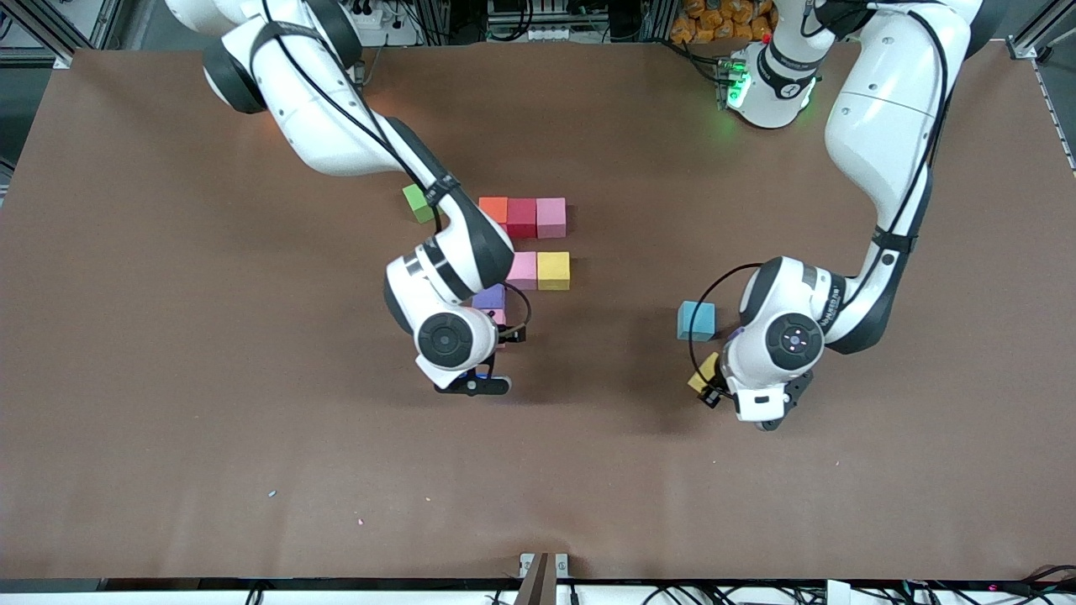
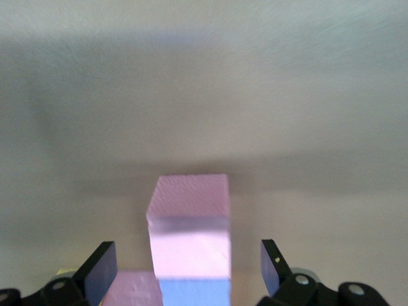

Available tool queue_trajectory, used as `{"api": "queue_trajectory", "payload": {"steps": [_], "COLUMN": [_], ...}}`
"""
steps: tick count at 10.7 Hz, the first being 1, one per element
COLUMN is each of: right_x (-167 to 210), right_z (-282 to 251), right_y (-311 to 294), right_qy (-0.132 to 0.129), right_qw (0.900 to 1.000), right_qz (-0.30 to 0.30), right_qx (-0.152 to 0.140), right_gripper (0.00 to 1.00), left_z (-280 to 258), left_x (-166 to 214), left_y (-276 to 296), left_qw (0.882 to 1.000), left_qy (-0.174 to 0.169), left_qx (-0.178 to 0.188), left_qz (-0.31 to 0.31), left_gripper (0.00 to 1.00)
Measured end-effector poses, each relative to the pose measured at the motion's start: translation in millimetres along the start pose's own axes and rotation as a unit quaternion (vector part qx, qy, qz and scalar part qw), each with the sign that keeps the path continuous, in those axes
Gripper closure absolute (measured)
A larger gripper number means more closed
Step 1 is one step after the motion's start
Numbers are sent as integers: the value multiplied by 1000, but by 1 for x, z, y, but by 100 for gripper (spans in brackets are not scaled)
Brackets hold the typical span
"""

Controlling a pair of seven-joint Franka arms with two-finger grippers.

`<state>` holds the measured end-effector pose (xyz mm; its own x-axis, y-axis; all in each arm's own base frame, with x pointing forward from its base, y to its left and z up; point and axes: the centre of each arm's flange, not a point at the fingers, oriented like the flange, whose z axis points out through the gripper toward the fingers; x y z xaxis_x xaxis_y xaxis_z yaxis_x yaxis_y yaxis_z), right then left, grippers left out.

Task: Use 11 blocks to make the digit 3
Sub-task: 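Place the pink cube with the right gripper while the left gripper carries yellow, then lower the yellow cube onto the row while the right gripper withdraws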

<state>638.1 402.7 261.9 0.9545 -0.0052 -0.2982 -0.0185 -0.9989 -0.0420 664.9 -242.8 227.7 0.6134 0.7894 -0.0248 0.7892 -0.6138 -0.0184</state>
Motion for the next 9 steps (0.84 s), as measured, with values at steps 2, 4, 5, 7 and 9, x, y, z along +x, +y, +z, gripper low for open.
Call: {"api": "queue_trajectory", "payload": {"steps": [2,4,5,7,9], "right_x": [4,19,30,47,51], "right_z": [-43,-83,-101,-129,-152], "right_y": [34,95,133,206,280], "right_qy": [-1,5,16,36,33], "right_qw": [1000,1000,1000,999,999], "right_qz": [-11,-5,-7,-24,-38], "right_qx": [6,5,-3,-12,-16], "right_gripper": [0,0,0,0,0], "left_z": [-10,-10,-11,-12,-8], "left_x": [-52,-111,-138,-184,-220], "left_y": [19,31,35,40,43], "left_qw": [998,992,987,984,981], "left_qy": [-2,-4,-5,-5,-7], "left_qx": [-9,-9,-10,-12,-11], "left_qz": [-56,-128,-162,-178,-192], "left_gripper": [39,39,40,40,40]}}
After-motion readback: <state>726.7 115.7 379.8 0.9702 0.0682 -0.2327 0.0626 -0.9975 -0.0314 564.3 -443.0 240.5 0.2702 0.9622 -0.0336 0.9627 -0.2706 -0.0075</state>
